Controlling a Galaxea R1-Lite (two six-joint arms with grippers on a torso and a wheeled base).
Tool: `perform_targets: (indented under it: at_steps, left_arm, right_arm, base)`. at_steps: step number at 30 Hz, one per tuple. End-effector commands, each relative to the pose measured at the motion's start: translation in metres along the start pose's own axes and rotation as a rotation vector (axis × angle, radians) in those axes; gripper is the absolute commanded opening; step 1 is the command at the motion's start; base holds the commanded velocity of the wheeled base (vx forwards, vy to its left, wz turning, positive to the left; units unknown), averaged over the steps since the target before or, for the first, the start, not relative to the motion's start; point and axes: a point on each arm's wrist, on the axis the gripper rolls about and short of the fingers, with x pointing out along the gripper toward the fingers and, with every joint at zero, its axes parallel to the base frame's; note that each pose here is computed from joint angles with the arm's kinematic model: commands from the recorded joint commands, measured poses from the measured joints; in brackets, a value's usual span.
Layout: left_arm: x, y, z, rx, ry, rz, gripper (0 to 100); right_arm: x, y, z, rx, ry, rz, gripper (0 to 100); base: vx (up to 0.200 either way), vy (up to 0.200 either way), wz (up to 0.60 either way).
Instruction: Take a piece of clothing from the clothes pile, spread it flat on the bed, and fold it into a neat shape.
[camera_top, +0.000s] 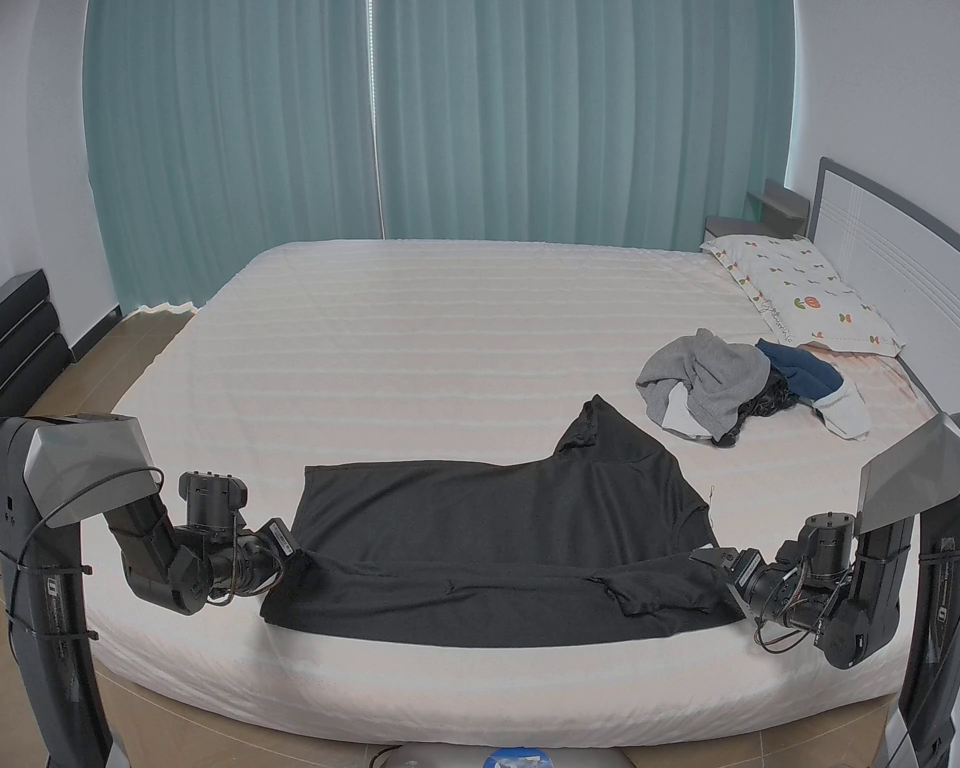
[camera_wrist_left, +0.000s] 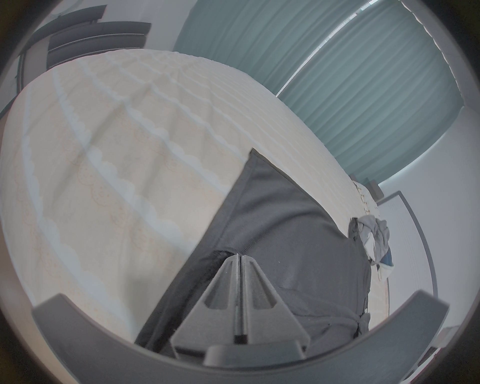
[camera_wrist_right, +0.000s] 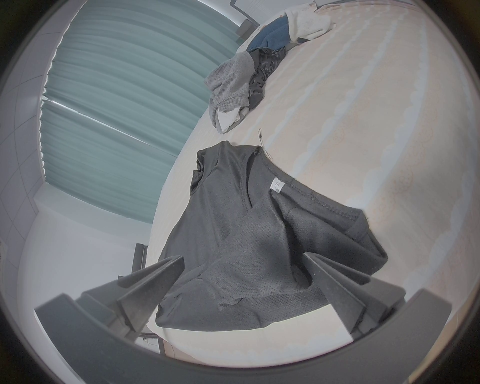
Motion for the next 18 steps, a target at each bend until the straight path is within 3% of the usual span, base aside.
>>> perform_targets:
  at_steps: [1,13,14,18]
  left_arm:
    - [-0.002,0.003,0.007,-0.044,-0.02,0.002,0]
    - [-0.008,-0.004,0.009,-0.065,-0.024,-0.034,0]
    - [-0.008,-0.004,0.009,-0.065,-0.024,-0.034,100]
    - [-0.004,-0.014,0.0,-0.039,0.003,-0.055,100]
  right_arm:
    - [0.0,0.001,0.001,-0.004,-0.008,0.01,100]
    - [0.0,0.001,0.001,-0.004,-0.008,0.01,100]
    - [0.0,0.001,0.001,-0.004,-0.008,0.01,100]
    - [0.0,0.001,0.001,-0.004,-0.008,0.01,100]
  base:
    - [0.0,0.0,0.0]
    - [0.0,0.0,0.0]
    - [0.0,0.0,0.0]
    - [0.0,0.0,0.0]
